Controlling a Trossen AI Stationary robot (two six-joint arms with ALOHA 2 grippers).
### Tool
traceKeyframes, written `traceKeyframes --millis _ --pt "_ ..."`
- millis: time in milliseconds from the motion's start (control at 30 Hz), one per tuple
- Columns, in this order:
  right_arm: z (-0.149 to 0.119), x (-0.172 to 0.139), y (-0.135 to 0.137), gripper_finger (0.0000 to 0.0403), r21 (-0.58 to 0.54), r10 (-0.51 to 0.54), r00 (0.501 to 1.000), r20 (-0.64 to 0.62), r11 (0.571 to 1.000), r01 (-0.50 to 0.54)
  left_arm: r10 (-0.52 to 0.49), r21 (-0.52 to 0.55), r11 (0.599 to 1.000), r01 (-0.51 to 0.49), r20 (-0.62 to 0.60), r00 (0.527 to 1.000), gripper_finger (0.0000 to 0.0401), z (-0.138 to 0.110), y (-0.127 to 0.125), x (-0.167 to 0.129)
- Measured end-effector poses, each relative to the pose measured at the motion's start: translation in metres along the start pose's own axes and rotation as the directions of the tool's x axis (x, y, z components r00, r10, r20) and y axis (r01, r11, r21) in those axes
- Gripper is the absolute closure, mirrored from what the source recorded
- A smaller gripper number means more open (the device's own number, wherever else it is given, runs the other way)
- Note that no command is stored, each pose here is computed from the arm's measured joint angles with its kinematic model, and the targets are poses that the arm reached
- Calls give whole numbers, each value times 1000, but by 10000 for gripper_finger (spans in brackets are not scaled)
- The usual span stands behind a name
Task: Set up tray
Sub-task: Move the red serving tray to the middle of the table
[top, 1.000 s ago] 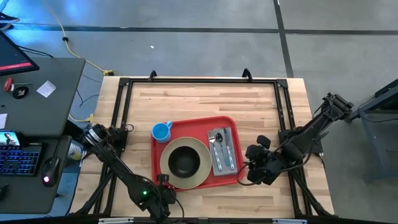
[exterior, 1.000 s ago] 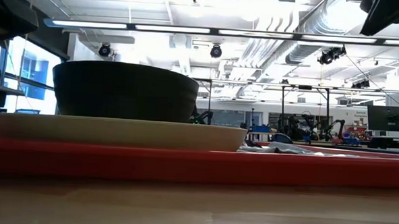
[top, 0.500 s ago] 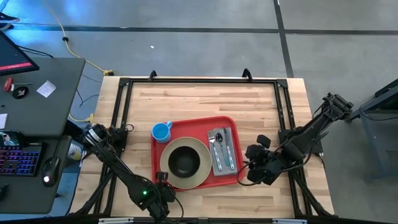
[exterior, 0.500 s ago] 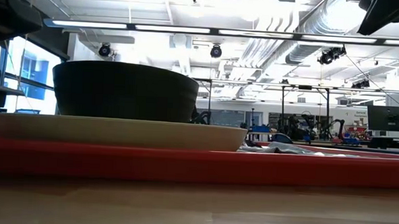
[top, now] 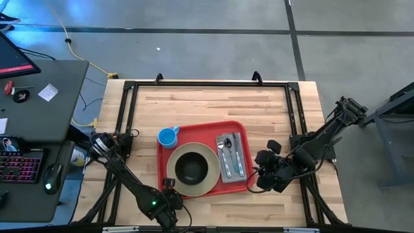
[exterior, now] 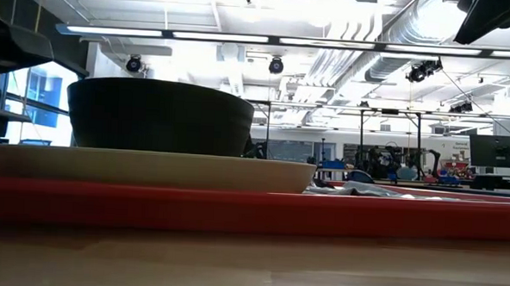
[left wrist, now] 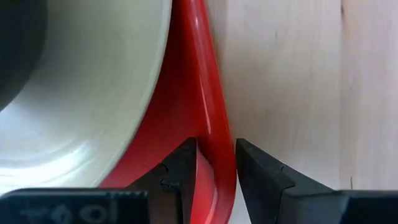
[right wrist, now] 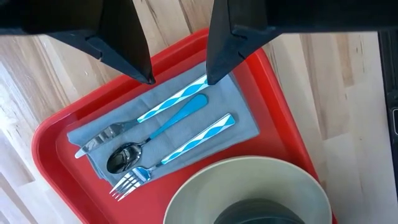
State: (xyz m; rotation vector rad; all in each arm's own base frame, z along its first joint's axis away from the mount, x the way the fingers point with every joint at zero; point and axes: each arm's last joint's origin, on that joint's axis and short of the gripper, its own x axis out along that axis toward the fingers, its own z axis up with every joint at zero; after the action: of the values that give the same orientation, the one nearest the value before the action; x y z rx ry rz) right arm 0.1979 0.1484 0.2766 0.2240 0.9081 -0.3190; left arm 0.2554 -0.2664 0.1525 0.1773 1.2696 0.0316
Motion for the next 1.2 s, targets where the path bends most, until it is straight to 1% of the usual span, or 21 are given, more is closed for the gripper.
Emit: traceKeyframes --millis 167,267,367,433,500,667,733,833,1000,1100,1200 --pt "0 0 0 258 2 0 1000 0 1000 0 13 -18 1000 -13 -1 1000 263 4 5 2" --pt "0 0 0 258 2 -1 1000 3 1000 1 9 -33 999 -9 -13 1000 285 7 9 4" --pt "0 0 0 258 2 -1 1000 3 1000 1 31 -43 999 -32 -15 999 309 9 14 5" --pt "0 0 0 258 4 -1 1000 3 1000 1 39 -43 998 -40 -13 999 318 9 15 5" --pt "0 0 0 258 6 -2 1000 4 1000 1 43 -42 998 -44 -13 999 317 11 17 6" --pt "0 0 0 258 6 -1 1000 3 1000 1 49 -35 998 -50 -23 999 287 11 19 7" --pt "0 0 0 258 6 -1 1000 3 1000 1 50 -45 998 -51 -26 998 283 13 22 8" --pt "0 0 0 258 6 -1 1000 3 1000 1 60 -56 997 -62 -34 998 292 15 26 9" --pt "0 0 0 258 7 -1 1000 3 1000 1 114 -72 990 -118 -56 992 316 20 40 13" --pt "0 0 0 258 6 -1 1000 3 1000 1 132 -75 988 -139 -82 988 314 21 47 15" --pt "0 0 0 258 6 -1 1000 3 1000 1 150 -76 984 -158 -106 983 302 20 52 15"
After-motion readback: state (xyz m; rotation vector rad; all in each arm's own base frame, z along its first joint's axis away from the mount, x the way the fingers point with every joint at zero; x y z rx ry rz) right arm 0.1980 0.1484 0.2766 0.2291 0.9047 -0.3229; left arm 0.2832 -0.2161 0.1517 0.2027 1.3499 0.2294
